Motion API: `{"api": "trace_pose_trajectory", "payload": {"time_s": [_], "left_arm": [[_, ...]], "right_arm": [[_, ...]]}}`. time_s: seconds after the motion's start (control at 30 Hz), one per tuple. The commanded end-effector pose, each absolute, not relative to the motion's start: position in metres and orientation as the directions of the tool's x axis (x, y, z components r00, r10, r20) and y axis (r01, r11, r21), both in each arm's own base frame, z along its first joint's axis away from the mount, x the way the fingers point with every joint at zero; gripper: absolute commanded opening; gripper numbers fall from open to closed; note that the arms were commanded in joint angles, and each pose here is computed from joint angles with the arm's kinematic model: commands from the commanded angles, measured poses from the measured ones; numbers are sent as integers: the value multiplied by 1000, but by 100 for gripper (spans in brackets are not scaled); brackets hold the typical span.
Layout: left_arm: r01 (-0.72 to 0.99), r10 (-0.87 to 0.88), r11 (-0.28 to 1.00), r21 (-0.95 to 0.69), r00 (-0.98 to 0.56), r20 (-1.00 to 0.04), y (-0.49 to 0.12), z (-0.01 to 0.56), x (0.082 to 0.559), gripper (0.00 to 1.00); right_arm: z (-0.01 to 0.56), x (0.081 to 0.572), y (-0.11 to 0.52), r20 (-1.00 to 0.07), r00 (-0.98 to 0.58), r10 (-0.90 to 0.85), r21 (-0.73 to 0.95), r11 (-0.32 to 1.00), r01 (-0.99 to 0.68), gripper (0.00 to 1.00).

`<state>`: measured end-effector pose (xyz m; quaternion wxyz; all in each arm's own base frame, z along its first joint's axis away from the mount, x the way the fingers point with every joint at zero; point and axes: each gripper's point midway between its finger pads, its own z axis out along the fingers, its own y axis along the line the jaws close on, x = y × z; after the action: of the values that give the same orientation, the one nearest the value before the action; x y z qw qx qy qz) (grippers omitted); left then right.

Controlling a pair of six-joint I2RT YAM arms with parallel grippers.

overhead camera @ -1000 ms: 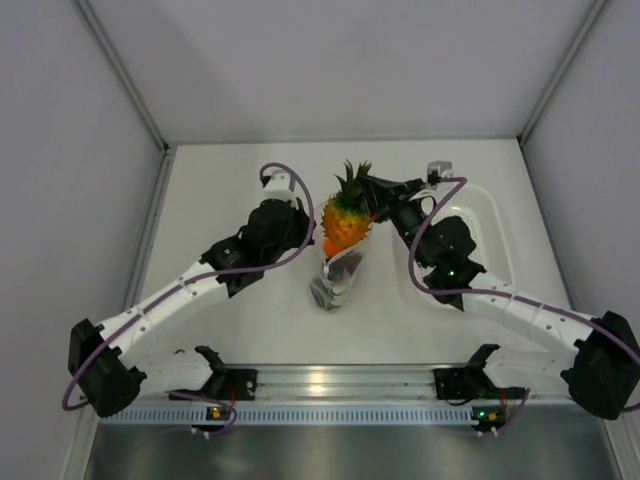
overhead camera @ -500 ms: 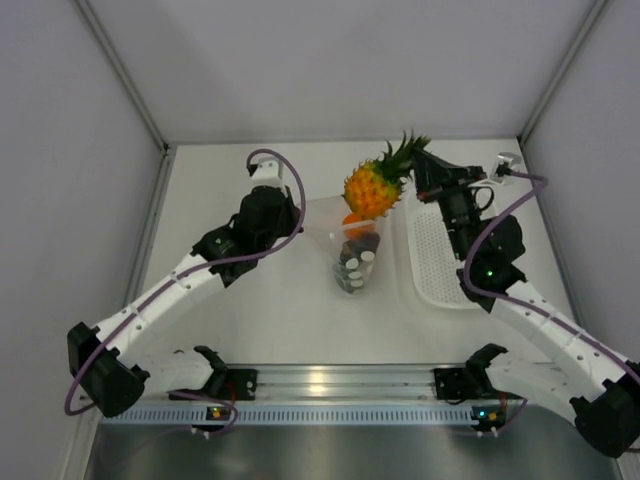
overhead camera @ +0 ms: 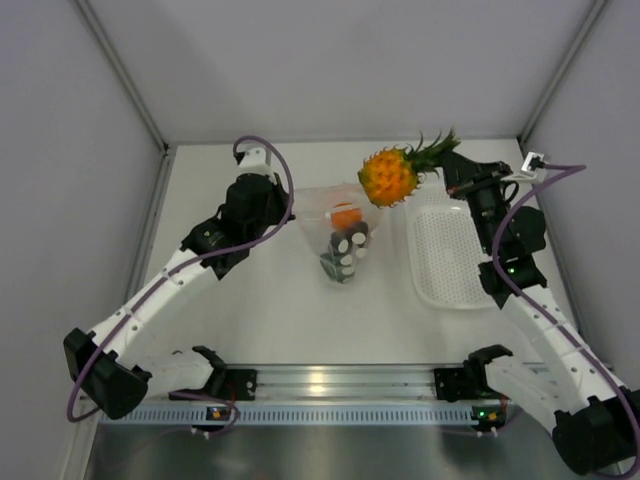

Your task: Open the zip-top bag and remove the fake food

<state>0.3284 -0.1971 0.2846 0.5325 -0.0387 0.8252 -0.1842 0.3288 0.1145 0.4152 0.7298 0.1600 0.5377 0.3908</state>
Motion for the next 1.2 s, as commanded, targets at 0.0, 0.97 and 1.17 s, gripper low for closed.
{"api": "trace_pose_trajectory", "payload": {"time_s": [0.0,0.97,1.17], "left_arm": [[109,-257,941,-320,-385,-886,-181,304,334,0],[165,-267,914,-371,-445,-855,-205,291,340,0],[194,-253,907,-373,-458,-852,-209,290,336,0]], "right_arm": [[432,319,121,-609,91,788,650,561,-512,0],[437,319,108,-760,199,619,553,777,-303,0],[392,346,53,-866,285,410,434,901,24,0]]}}
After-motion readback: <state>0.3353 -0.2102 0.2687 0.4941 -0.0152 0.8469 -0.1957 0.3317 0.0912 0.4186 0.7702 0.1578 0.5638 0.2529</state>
